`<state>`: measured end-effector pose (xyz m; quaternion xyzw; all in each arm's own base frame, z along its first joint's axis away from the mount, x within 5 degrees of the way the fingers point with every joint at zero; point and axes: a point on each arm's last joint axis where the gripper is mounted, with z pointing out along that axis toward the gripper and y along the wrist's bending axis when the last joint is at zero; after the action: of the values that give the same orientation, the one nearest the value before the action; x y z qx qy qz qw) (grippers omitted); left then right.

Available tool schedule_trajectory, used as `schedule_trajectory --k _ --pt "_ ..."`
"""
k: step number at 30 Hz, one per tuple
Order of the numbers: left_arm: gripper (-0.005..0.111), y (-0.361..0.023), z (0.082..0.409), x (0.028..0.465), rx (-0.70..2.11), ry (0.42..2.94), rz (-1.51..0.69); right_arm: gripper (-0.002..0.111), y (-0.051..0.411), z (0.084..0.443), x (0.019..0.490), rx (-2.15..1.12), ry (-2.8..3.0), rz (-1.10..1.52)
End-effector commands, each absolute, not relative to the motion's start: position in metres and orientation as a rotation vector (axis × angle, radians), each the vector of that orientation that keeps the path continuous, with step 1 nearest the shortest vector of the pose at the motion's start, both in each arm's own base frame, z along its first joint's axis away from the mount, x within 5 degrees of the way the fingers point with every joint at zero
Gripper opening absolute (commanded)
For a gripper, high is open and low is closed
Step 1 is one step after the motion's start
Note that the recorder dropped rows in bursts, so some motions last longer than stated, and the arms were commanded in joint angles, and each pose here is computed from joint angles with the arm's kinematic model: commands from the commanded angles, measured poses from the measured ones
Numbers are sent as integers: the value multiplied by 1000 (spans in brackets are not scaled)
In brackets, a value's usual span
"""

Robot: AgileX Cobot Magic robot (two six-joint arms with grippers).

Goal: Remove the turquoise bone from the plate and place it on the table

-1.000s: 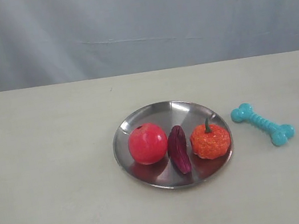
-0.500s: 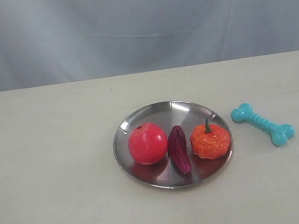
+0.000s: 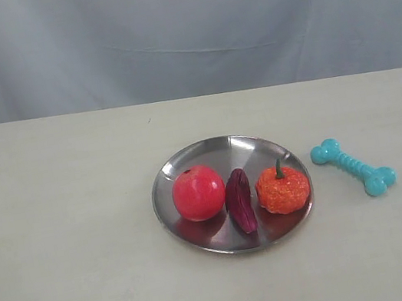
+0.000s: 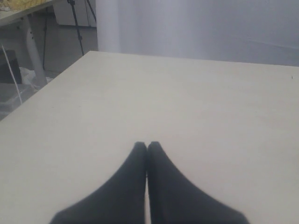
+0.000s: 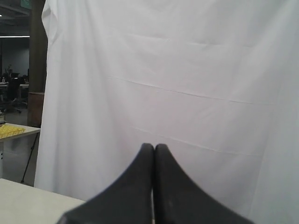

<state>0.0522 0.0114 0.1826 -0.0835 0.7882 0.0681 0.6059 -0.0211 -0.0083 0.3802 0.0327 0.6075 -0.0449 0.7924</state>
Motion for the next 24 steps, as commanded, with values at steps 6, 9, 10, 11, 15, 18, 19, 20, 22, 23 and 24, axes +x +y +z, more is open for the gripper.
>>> schedule_trajectory --k 6,9,10,11,15,18,19,20,22,23,24 --pt "0 12 182 52 -197 1818 159 0 -9 378 -31 69 1275 -95" --pt "0 12 182 52 -197 1818 159 0 -9 378 -31 70 1276 -92" --pt "0 12 182 52 -197 1818 159 0 -9 378 -31 70 1276 -92" --pt "0 12 182 52 -197 1818 159 0 -9 378 -31 70 1277 -92" --pt "0 12 182 52 -197 1818 159 0 -7 380 -32 104 1257 -143" --pt "0 12 182 52 -197 1818 159 0 -4 379 -31 158 1250 -252" --pt "0 12 182 52 -197 1818 159 0 -3 378 -30 175 1245 -274" --pt "0 12 182 52 -197 1818 159 0 -3 377 -29 192 1241 -300" --pt "0 12 182 52 -197 1818 159 0 -2 373 -25 218 1238 -329" --pt "0 12 182 52 -197 1818 159 0 -2 371 -22 225 1237 -342" --pt "0 12 182 52 -197 1818 159 0 -2 368 -19 230 1238 -350"
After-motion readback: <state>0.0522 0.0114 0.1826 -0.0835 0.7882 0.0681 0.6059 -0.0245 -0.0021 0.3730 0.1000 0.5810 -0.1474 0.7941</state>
